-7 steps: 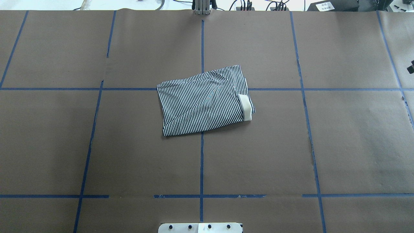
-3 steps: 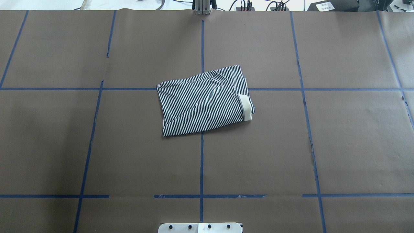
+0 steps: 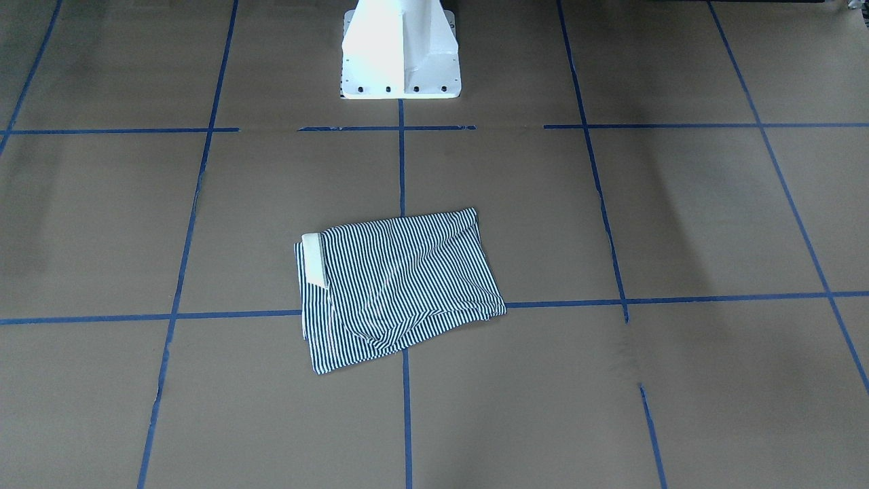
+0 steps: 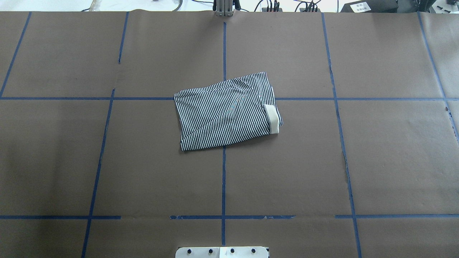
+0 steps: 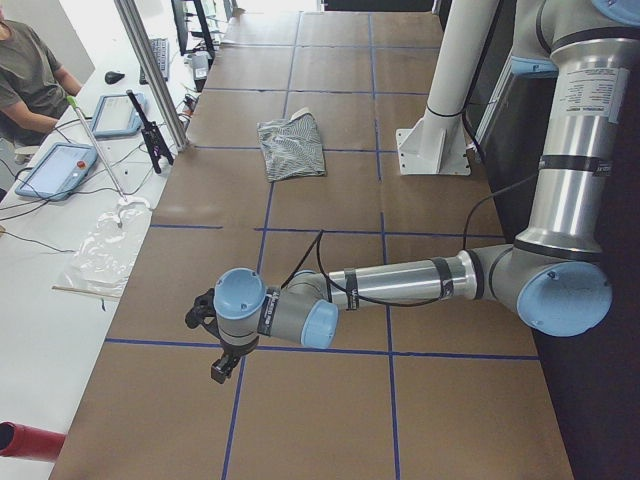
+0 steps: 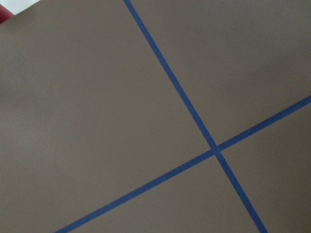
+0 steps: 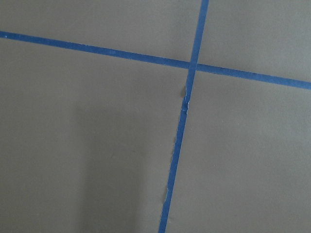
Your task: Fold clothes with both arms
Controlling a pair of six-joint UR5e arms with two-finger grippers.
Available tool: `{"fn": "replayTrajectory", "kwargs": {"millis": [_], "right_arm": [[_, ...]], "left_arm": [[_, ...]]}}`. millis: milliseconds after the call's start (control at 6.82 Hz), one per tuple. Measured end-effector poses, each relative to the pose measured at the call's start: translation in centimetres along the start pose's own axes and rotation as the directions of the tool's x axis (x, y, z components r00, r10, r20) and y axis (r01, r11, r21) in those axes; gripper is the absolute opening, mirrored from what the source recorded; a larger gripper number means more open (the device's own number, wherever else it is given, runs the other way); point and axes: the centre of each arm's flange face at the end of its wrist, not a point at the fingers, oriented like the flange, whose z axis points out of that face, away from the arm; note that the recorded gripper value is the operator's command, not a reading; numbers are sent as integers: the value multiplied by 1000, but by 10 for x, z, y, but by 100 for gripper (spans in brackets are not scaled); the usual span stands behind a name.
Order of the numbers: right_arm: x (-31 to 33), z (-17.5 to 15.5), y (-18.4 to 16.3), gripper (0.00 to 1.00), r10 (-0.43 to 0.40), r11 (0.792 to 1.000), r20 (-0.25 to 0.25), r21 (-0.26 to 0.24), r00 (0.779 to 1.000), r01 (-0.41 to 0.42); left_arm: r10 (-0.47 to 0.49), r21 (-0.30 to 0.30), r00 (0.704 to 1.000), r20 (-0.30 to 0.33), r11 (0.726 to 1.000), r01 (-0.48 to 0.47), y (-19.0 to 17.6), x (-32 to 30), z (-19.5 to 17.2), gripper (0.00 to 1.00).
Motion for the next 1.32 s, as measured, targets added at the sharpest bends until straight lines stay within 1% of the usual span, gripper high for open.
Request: {"fn": "replayTrajectory", "kwargs": {"millis": [147,293,440,587,733,1320], "right_arm": [[1,0,0,100,6,1000,3,1,1000,-6],[2,1,2,100,10,1000,4,-1,1000,-10],[3,2,3,100,14,1000,6,-3,1000,-14],[2,2,3,100,18,1000,9,-4,1000,-18],[2,1,3,100,20,1000,14,-4,1000,-20],[7,5,15,100,45,999,25,-13,999,-45]], "left_arm": [[-103,-20,995,-5,994,103,1,12,-11,100],[-182,-63,983,-9,981,181,-3,30,-28,100],[-231,-103,973,-9,968,229,-6,47,-45,100],[-258,-128,966,-11,959,254,-5,55,-52,100],[-269,-139,963,-14,954,265,-2,57,-53,100],[-276,-147,961,-11,951,272,2,57,-52,100]]}}
